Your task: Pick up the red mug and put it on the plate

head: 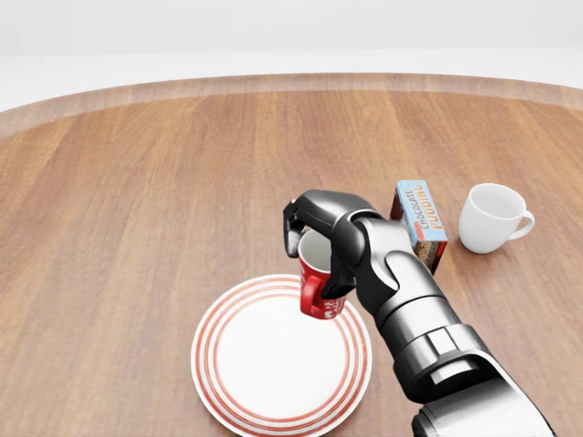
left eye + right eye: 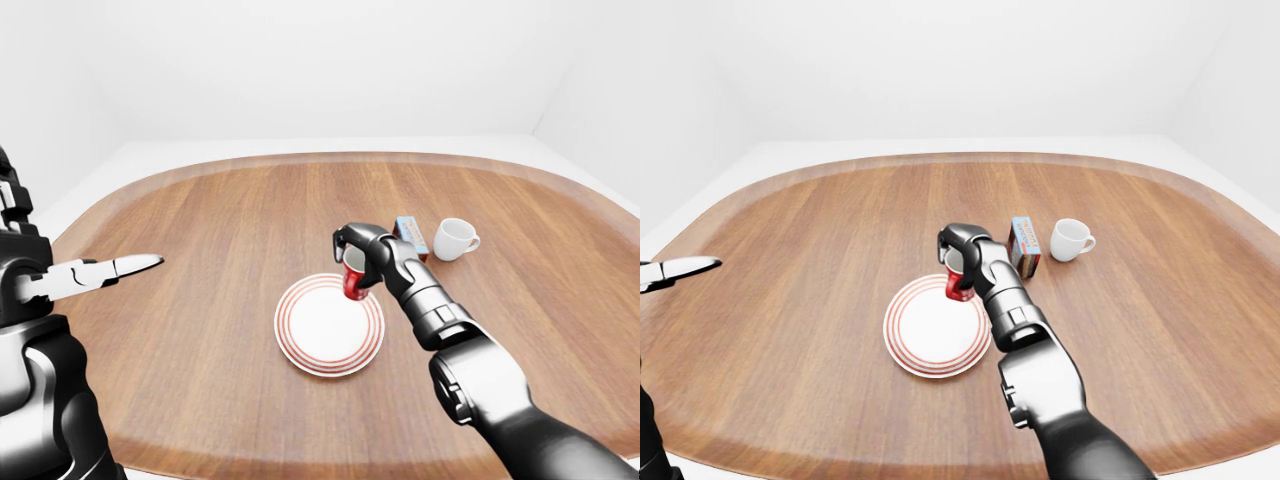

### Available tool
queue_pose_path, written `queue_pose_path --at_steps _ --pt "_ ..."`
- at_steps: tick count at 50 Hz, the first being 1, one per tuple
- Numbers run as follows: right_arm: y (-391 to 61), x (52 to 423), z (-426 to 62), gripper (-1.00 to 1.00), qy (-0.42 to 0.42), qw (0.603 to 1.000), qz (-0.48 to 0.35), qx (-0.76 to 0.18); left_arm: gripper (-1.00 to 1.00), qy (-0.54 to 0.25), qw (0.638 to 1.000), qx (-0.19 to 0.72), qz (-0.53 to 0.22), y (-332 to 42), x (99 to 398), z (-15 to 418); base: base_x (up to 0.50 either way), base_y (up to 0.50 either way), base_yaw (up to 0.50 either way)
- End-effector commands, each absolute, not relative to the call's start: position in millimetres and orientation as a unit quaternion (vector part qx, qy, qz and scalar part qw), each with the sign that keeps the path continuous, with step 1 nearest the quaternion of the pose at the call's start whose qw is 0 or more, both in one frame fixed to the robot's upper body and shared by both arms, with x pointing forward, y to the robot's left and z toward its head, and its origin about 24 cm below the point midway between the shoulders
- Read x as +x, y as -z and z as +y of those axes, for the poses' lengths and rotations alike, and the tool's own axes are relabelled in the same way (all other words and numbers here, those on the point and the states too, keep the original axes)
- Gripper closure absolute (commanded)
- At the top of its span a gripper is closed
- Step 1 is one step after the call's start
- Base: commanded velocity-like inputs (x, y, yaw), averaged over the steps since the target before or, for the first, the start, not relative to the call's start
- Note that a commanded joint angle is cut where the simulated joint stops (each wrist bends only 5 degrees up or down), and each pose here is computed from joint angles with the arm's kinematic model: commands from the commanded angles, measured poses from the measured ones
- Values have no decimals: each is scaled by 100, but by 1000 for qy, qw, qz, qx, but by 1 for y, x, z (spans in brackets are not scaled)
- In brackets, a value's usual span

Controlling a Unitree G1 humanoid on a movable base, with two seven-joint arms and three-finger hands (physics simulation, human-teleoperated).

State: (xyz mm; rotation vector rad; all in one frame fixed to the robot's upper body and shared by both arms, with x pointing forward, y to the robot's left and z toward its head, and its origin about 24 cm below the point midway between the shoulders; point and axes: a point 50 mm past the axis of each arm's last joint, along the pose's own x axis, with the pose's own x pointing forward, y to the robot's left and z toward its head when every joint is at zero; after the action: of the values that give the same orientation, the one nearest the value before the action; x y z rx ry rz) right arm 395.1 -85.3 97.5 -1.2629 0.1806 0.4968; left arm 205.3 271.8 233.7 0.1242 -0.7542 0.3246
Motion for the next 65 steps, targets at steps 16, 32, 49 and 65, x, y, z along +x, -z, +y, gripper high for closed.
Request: queue_pose_path --at_steps 16,32,49,65 --pt "-61 379 -38 100 -265 738 101 -612 -100 -158 918 60 -358 -230 206 273 0 0 0" --pt "-51 372 -29 100 -263 738 100 -613 -100 -160 918 60 -358 -230 206 275 0 0 0" --pt "-42 363 -17 100 -269 742 90 -607 -100 -160 923 59 -344 -224 208 276 0 0 0" --pt "-28 355 -19 100 -253 756 69 -600 -100 -163 925 61 -339 -222 208 278 0 0 0"
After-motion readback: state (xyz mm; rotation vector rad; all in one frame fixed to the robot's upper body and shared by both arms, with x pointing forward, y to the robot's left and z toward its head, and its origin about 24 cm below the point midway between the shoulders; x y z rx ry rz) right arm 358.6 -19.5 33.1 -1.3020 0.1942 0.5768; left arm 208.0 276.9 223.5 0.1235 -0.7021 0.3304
